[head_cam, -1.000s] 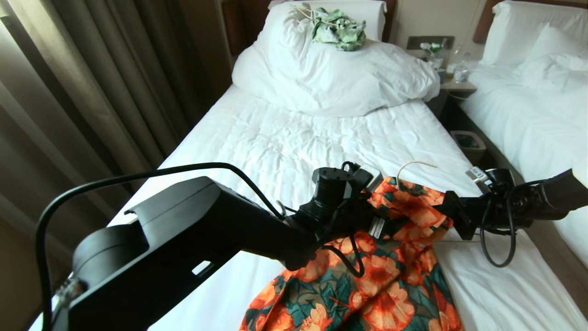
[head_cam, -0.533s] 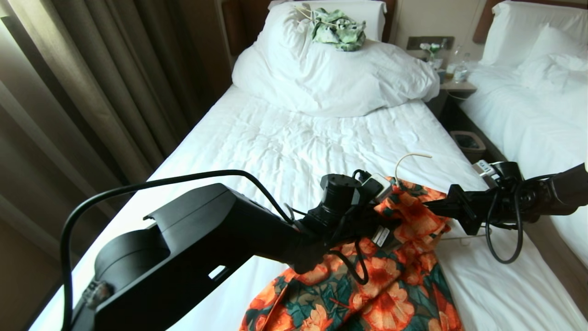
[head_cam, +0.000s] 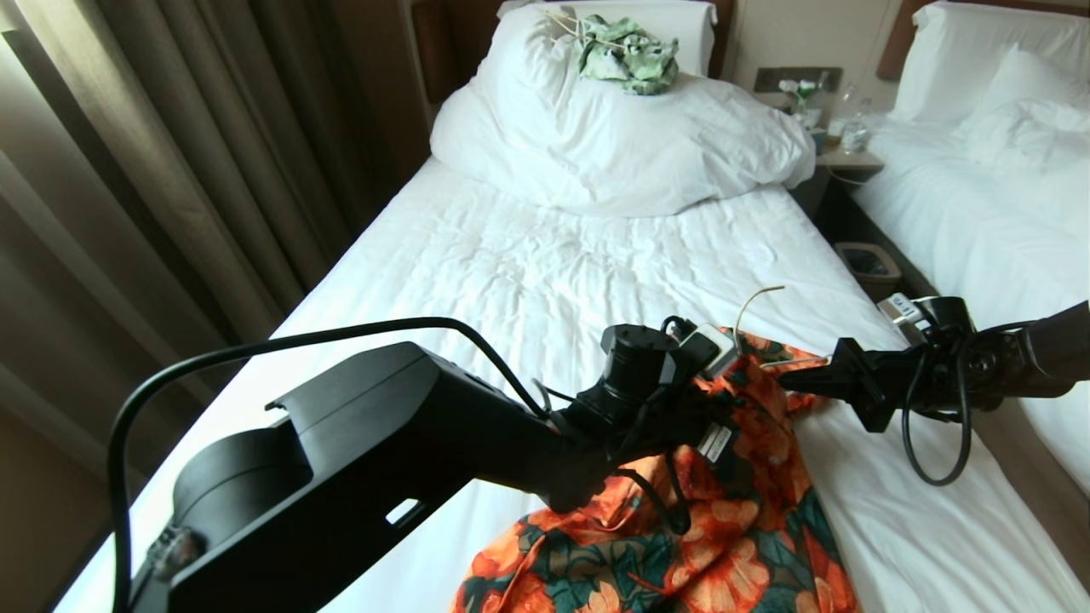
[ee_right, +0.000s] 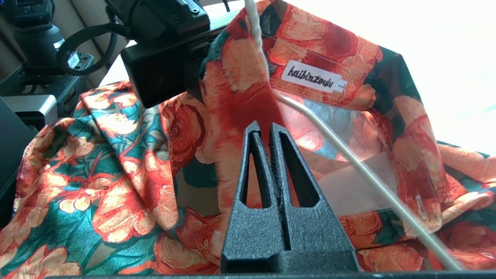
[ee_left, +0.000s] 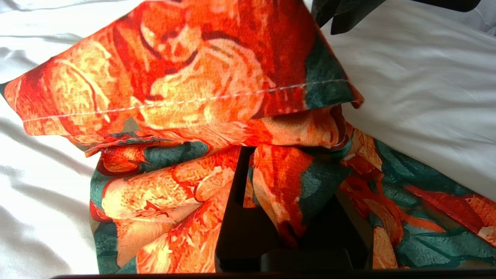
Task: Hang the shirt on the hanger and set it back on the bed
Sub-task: Hook the other side of the shirt onto the hanger
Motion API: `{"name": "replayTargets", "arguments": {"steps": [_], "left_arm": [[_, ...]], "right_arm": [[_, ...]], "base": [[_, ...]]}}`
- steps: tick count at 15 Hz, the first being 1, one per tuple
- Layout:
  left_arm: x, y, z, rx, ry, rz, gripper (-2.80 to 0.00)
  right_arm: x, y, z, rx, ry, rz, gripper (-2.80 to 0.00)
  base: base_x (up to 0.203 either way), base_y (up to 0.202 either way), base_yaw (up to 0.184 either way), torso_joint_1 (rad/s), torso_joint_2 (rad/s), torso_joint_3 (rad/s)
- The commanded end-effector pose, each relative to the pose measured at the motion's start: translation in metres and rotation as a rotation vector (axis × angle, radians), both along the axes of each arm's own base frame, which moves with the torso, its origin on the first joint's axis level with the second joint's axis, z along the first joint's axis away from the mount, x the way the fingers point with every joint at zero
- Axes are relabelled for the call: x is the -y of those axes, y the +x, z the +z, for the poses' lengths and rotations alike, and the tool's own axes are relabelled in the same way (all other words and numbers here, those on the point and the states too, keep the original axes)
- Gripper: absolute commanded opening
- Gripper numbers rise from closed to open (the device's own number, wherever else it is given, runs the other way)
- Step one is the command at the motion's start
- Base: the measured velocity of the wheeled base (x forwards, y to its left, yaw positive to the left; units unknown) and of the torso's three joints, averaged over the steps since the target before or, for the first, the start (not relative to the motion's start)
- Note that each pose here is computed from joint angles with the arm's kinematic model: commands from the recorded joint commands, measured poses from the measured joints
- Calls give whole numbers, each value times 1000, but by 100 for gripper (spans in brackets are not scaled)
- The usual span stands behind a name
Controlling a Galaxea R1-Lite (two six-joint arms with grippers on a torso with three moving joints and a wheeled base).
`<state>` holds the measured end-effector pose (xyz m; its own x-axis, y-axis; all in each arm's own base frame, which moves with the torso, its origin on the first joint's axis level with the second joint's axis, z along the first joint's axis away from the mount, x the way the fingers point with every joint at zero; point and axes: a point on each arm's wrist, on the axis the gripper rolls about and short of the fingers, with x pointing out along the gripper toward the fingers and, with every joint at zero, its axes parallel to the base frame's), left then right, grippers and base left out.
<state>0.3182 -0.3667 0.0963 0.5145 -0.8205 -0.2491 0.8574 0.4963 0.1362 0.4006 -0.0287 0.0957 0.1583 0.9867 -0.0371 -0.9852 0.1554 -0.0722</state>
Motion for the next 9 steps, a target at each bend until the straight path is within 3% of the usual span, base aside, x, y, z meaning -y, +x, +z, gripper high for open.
{"name": "replayTargets", "arguments": {"steps": [1, 3, 4, 7, 9], "left_arm": [[-2, 0, 5, 9, -8, 4, -280], [-3, 0, 7, 12, -9, 11, -280], [-4, -1, 10, 14, -12, 11, -280], [-9, -6, 18, 15, -15, 11, -280], [-17, -14, 26, 7, -17, 15, -280]], "right_arm": [[2, 0, -3, -2, 6, 1, -280], [2, -1, -3, -10, 8, -1, -280], [3, -1, -1, -18, 9, -4, 0], [10, -10, 9, -20, 9, -24, 0], [15, -27, 25, -81, 19, -46, 0]], "base": [[0, 0, 0, 0, 0, 0], [0, 0, 0, 0, 0, 0], [0, 0, 0, 0, 0, 0], [0, 0, 0, 0, 0, 0], [0, 0, 0, 0, 0, 0]]}}
